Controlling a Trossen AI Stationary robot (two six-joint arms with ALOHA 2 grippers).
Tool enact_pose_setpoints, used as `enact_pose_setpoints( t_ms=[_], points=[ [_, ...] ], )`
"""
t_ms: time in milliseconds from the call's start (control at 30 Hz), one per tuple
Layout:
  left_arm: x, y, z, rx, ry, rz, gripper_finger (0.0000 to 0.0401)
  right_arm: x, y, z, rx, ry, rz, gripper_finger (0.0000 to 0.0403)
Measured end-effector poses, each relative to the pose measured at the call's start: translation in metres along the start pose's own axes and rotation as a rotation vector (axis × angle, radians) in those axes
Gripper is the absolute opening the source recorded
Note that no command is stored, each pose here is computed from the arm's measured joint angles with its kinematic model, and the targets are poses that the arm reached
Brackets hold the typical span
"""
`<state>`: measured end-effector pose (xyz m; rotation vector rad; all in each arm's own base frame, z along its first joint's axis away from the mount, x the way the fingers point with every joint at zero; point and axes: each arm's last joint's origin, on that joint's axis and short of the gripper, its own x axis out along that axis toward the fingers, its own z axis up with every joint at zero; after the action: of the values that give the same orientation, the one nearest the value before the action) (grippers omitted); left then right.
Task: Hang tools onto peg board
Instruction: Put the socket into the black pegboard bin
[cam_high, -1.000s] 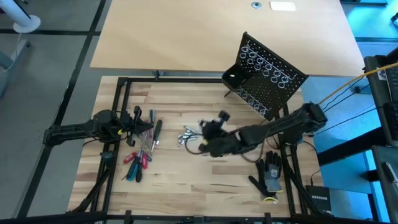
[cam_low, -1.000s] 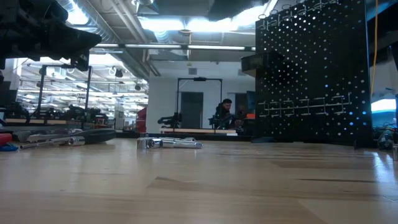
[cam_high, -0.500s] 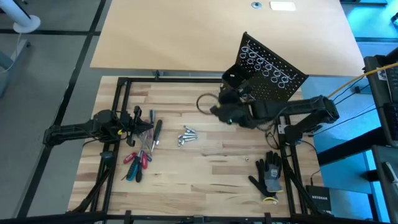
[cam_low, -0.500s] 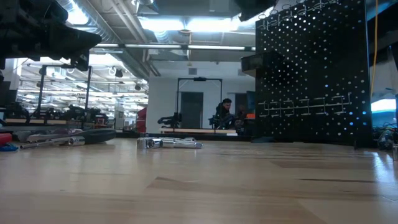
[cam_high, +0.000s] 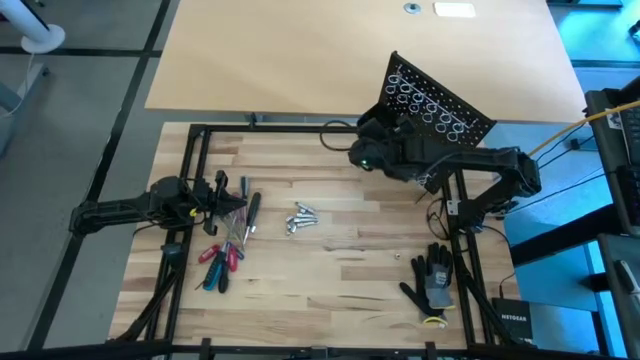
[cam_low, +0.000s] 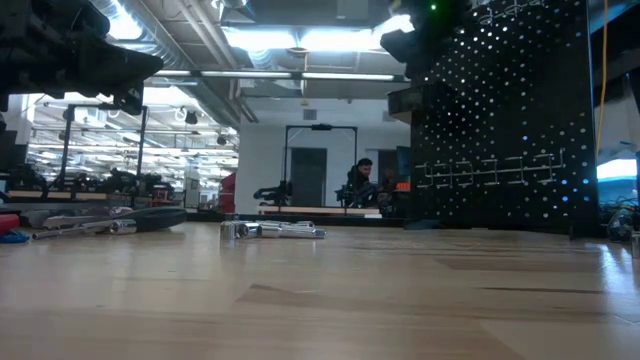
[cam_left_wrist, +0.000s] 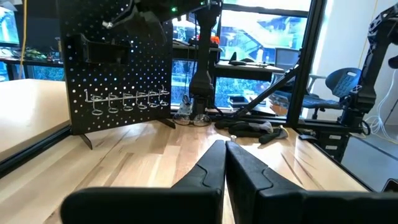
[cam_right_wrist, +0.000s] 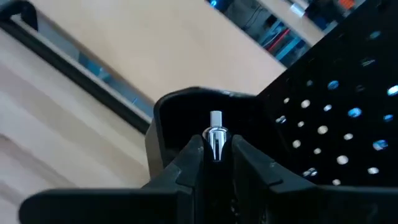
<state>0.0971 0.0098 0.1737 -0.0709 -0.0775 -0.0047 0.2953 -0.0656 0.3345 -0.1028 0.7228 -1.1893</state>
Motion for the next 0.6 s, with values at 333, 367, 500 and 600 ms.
enact_pose_setpoints(
  t_ms=[333,367,500,600],
  points=[
    [0.000,0.000,0.000,0.000,-0.001,0.000,0.0001,0.014,-0.006,-0.003,0.066,0.098,0.055,0.0081],
    [0.000,0.000,0.000,0.000,-0.001,0.000,0.0001,0.016,-0.007,-0.002,0.075,0.105,0.062,0.0086],
    [0.000,0.000,0.000,0.003,-0.001,0.000,0.0001,0.018,-0.009,-0.003,0.098,0.124,0.063,0.0107],
    [0.000,0.000,0.000,0.003,-0.001,0.000,0.0001,0.018,-0.009,-0.003,0.093,0.126,0.062,0.0126]
  ],
)
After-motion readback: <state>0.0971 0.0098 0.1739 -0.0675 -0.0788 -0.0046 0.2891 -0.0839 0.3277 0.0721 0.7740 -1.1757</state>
